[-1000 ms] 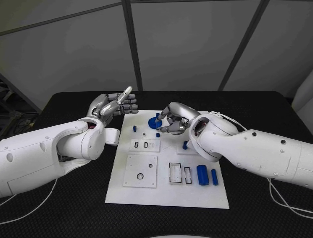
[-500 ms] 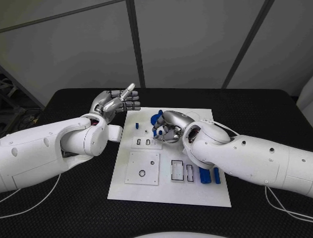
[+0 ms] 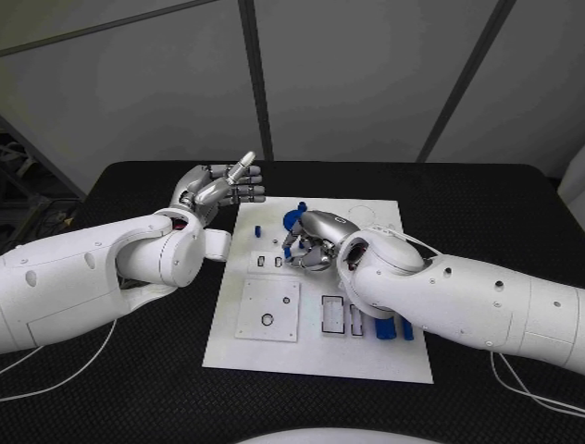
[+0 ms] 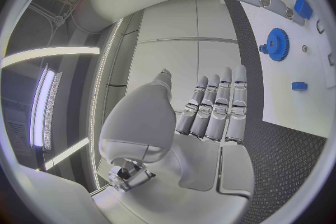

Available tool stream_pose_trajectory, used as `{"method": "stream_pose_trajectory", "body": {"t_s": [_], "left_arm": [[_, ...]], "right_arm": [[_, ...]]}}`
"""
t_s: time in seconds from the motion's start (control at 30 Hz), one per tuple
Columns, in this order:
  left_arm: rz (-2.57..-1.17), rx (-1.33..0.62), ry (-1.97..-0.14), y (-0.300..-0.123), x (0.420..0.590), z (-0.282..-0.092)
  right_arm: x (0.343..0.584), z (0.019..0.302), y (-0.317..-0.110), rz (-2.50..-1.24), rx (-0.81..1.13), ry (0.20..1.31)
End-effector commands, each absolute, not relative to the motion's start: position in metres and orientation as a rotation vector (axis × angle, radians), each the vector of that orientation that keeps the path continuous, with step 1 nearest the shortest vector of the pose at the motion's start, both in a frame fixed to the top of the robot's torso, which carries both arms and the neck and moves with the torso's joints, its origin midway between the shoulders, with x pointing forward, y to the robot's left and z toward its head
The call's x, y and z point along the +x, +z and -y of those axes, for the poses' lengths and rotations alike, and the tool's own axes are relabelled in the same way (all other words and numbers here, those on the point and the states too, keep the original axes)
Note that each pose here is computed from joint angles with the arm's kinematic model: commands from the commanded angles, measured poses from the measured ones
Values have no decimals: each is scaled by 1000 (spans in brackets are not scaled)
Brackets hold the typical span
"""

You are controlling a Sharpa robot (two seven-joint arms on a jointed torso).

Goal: Assemble the parts on the task board

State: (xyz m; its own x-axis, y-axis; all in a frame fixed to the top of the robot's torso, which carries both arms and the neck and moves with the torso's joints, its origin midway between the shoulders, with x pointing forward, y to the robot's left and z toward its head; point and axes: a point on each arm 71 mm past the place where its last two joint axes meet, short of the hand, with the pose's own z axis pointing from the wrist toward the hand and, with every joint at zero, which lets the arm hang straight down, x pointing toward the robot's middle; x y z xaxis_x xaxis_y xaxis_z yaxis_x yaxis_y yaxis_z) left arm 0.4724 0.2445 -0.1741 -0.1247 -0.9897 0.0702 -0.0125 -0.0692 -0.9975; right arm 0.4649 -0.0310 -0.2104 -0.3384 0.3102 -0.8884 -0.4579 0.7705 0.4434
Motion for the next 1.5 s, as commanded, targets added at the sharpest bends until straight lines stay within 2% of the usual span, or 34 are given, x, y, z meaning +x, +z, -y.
{"method": "stream_pose_trajectory", "body": {"t_s": [0.03, 1.5], "left_arm": [[-1275, -1190, -1366, -172, 473, -243], [-1276, -1190, -1365, -172, 473, -243]], "right_arm": [[465, 30, -211, -1753, -138, 776], [463, 29, -222, -1800, -185, 761]]}}
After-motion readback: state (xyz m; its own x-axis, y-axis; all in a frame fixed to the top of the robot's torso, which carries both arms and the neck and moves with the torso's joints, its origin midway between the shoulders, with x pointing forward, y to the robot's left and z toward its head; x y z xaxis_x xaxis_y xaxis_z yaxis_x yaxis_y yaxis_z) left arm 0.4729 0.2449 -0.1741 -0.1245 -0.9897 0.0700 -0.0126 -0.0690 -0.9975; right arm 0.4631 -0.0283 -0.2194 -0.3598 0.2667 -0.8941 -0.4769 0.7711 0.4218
